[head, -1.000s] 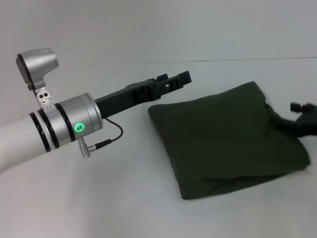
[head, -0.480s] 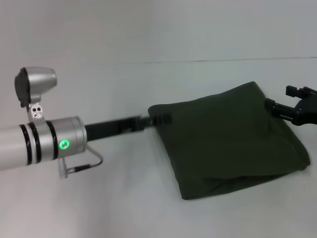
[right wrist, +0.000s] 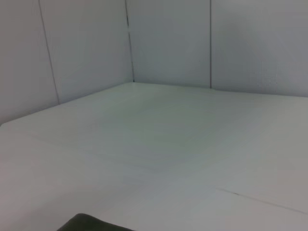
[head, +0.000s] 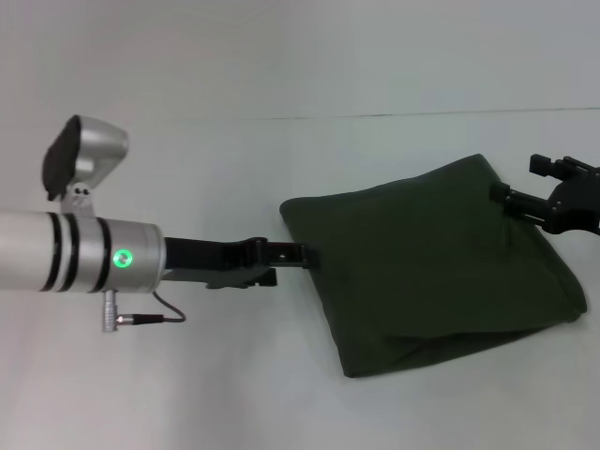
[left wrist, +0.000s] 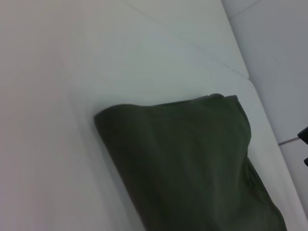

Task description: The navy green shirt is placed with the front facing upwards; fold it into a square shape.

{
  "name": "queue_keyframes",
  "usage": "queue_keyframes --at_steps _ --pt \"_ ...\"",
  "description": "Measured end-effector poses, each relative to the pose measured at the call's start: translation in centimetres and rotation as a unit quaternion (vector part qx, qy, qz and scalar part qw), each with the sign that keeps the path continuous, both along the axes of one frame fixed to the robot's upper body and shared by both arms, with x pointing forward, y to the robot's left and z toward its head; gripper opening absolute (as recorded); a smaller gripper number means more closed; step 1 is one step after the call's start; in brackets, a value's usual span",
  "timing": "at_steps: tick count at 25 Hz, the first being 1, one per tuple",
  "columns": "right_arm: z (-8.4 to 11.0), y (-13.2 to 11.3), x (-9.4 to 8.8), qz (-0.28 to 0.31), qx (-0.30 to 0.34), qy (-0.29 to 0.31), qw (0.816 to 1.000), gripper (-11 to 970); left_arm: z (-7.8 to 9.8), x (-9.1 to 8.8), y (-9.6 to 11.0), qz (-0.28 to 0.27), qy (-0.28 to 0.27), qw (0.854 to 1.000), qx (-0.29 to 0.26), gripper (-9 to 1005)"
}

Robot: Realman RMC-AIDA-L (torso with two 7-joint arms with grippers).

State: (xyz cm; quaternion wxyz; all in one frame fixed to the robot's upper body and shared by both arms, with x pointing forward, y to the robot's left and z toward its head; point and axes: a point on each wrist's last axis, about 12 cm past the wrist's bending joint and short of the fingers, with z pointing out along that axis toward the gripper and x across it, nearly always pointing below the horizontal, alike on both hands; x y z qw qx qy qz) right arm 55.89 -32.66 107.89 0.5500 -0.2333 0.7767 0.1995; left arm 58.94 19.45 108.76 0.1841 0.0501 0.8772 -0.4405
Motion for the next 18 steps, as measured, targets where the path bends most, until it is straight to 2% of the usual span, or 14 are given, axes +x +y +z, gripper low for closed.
queue_keyframes --at_steps 5,13,18 --pt "0.0 0.1 0.0 0.004 -0.003 -0.004 1.000 811 -0.5 0.3 -1.0 0.002 0.020 1.000 0.000 799" --pt "0.0 0.2 0.0 0.008 -0.002 -0.005 1.000 810 -1.5 0.6 -0.9 0.041 0.030 0.999 0.008 795" --pt "0.0 0.2 0.0 0.010 -0.002 -0.005 1.000 808 -2.0 0.4 -1.2 0.046 0.038 0.998 0.010 792"
